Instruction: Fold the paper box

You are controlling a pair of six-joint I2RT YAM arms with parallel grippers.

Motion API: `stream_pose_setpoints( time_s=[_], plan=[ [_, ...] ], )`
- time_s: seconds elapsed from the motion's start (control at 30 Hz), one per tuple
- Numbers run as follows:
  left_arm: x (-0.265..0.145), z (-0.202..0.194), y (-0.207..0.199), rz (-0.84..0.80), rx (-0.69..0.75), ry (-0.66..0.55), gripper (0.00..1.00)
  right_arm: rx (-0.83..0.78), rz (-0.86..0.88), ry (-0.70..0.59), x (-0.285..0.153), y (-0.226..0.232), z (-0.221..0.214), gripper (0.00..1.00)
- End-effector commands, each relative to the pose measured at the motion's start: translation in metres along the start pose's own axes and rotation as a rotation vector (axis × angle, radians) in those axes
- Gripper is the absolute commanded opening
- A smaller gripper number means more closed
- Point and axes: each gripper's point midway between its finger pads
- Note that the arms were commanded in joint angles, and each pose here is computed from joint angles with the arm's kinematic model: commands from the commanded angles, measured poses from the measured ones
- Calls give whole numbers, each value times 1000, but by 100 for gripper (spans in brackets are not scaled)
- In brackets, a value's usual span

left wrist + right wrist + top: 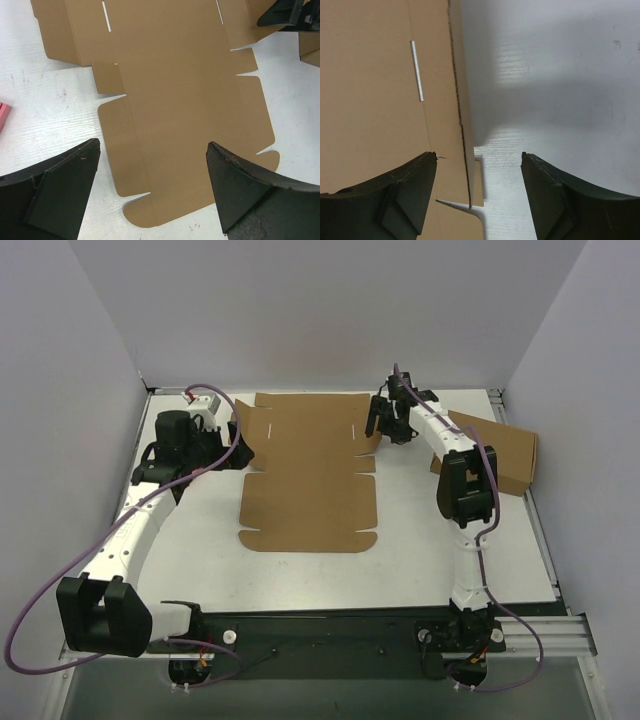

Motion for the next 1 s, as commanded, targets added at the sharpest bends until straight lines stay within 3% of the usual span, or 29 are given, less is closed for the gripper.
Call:
stream_pose_setpoints(
  time_s=[0.0, 0.1, 0.3, 0.33, 0.5, 0.67, 0.97],
  plan=[
    [-1, 13, -3, -17, 10, -39, 97, 38, -12, 43, 6, -2, -4, 68],
    [-2, 14, -2, -13, 12, -41, 97, 36, -12, 51, 15, -2, -6, 62],
    [-1, 14, -7, -44, 22, -41, 97, -19, 20, 26, 12, 3, 2, 29],
    [-2, 14, -10, -59, 26, -41, 97, -28, 30, 14, 9, 5, 6, 19],
    [0, 13, -9, -78, 18, -34, 97, -82, 79, -6, 2, 11, 9, 2],
    [0, 19, 2, -96, -39, -46, 97, -95, 123, -15, -23, 16, 6, 0],
    [2, 21, 20, -143, -141, -62, 97, -134, 252, -64, -121, 20, -26, 0]
  ],
)
Point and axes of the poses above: each gripper's point midway between its finger pads, its own x axis out along the fingers, its own y axis along the line the jaws close on, z = x × y, and after that the axes turned 2 degrees about x, right-handed
